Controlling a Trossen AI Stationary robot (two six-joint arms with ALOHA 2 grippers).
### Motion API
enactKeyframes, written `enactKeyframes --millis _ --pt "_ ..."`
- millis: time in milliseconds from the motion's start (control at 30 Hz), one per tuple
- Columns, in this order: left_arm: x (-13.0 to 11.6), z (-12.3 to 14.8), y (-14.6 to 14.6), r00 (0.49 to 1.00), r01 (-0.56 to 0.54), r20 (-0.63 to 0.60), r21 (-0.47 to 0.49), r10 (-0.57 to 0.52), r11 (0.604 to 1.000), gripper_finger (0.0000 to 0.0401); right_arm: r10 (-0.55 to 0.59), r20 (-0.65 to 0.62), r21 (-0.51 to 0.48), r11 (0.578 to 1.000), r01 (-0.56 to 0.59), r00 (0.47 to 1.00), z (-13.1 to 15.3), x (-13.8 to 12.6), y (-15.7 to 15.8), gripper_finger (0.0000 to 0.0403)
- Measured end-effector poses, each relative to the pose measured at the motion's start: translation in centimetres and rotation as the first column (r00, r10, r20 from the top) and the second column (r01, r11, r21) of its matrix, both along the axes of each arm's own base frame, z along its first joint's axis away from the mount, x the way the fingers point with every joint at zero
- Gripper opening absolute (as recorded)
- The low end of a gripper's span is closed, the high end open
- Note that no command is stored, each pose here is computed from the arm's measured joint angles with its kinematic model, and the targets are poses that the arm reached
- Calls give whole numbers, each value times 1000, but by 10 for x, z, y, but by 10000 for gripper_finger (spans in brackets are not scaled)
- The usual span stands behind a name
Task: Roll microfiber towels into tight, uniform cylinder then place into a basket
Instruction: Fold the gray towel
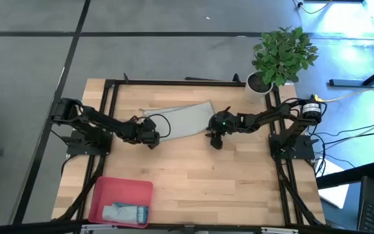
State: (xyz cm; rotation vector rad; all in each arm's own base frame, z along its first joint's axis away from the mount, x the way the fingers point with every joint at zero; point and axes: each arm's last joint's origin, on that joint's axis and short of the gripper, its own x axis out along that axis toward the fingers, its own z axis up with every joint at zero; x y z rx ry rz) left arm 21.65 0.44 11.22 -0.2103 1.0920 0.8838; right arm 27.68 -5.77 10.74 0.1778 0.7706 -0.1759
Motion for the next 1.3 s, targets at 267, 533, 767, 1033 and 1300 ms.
enactKeyframes --millis 267,533,767,1033,1300 --pt "5 1 -19 996 35 87 -107 -25 994 71 -109 9 -71 992 109 994 5 2 -15 173" --pt "21 4 -40 952 202 270 -206 -143 957 71 -197 29 -126 972 199 980 10 3 -28 173" --pt "30 24 -48 912 296 328 -108 -247 949 71 -180 69 -136 973 188 981 23 15 -29 173" --pt "24 50 -41 925 242 290 52 -247 969 71 -54 134 -69 996 63 989 39 31 -15 173" --pt "10 34 -23 978 137 156 36 -141 990 71 114 136 -5 993 -114 984 35 38 17 173"
